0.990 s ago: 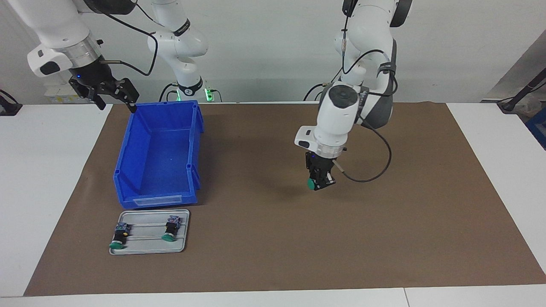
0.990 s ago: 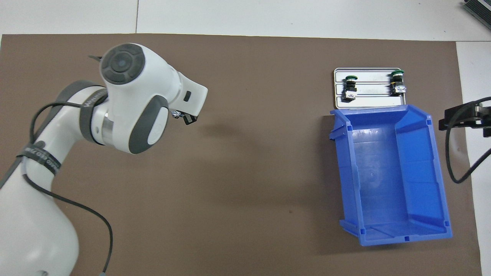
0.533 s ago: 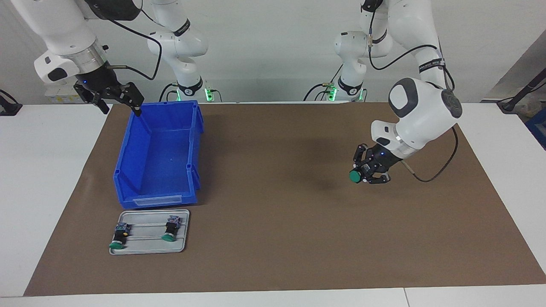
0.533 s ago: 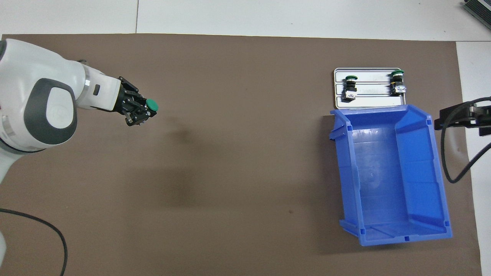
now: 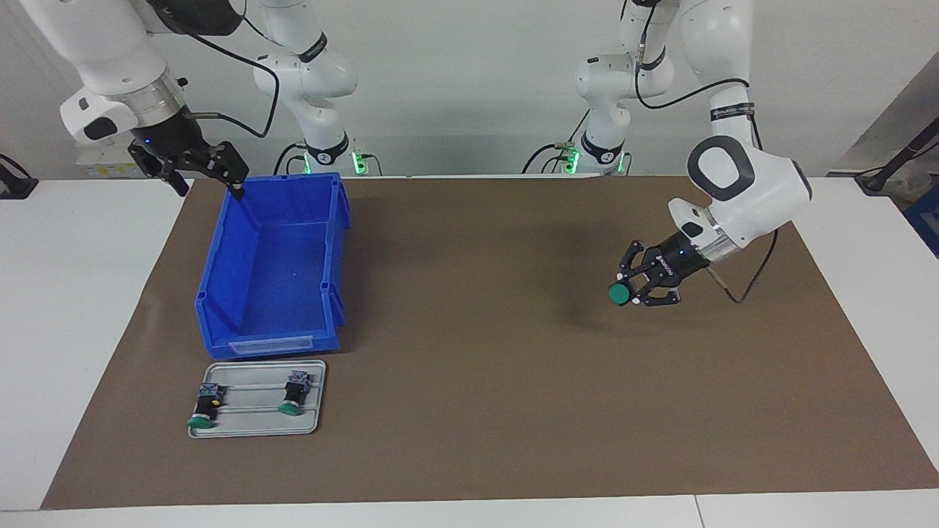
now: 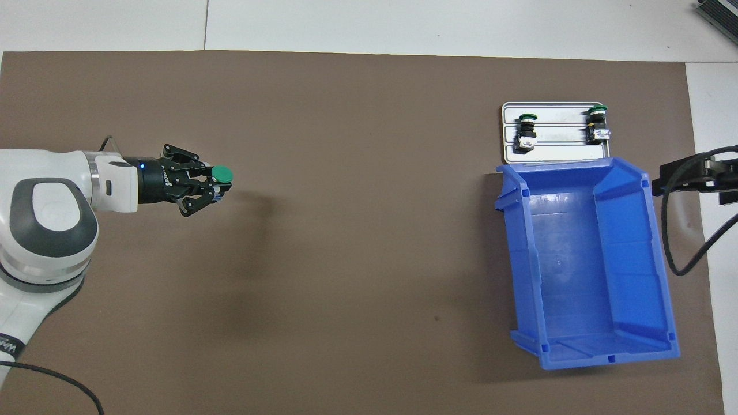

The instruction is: Place and press button with both arms

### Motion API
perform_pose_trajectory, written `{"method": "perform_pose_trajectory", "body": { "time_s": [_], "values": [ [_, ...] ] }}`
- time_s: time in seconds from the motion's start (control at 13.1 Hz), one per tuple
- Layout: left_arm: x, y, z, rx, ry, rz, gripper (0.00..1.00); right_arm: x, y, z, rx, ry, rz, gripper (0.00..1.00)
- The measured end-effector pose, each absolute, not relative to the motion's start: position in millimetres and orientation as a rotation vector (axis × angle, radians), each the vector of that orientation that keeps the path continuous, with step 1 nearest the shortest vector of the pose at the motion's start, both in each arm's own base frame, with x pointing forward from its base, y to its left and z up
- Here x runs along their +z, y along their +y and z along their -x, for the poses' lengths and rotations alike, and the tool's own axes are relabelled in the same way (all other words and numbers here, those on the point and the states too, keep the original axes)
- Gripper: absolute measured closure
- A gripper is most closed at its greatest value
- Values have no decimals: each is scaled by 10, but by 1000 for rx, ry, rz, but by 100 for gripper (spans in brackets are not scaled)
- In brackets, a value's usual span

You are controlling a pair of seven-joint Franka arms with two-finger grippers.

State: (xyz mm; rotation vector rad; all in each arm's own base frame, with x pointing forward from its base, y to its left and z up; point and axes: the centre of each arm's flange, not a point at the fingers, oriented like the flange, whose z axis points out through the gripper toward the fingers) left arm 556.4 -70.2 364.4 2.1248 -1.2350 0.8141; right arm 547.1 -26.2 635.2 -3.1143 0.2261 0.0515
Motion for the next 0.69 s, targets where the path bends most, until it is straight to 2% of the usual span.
{"method": "perform_pose_trajectory", "body": {
  "time_s": [0.38, 0.69],
  "values": [
    [3271, -961, -5205, 1087, -1105, -1981, 67, 6351, -262, -5471, 52, 226, 3114, 1],
    [2866, -1399, -4921, 1320, -1026, -1899, 67, 6351, -262, -5471, 52, 226, 3114, 1]
  ]
}}
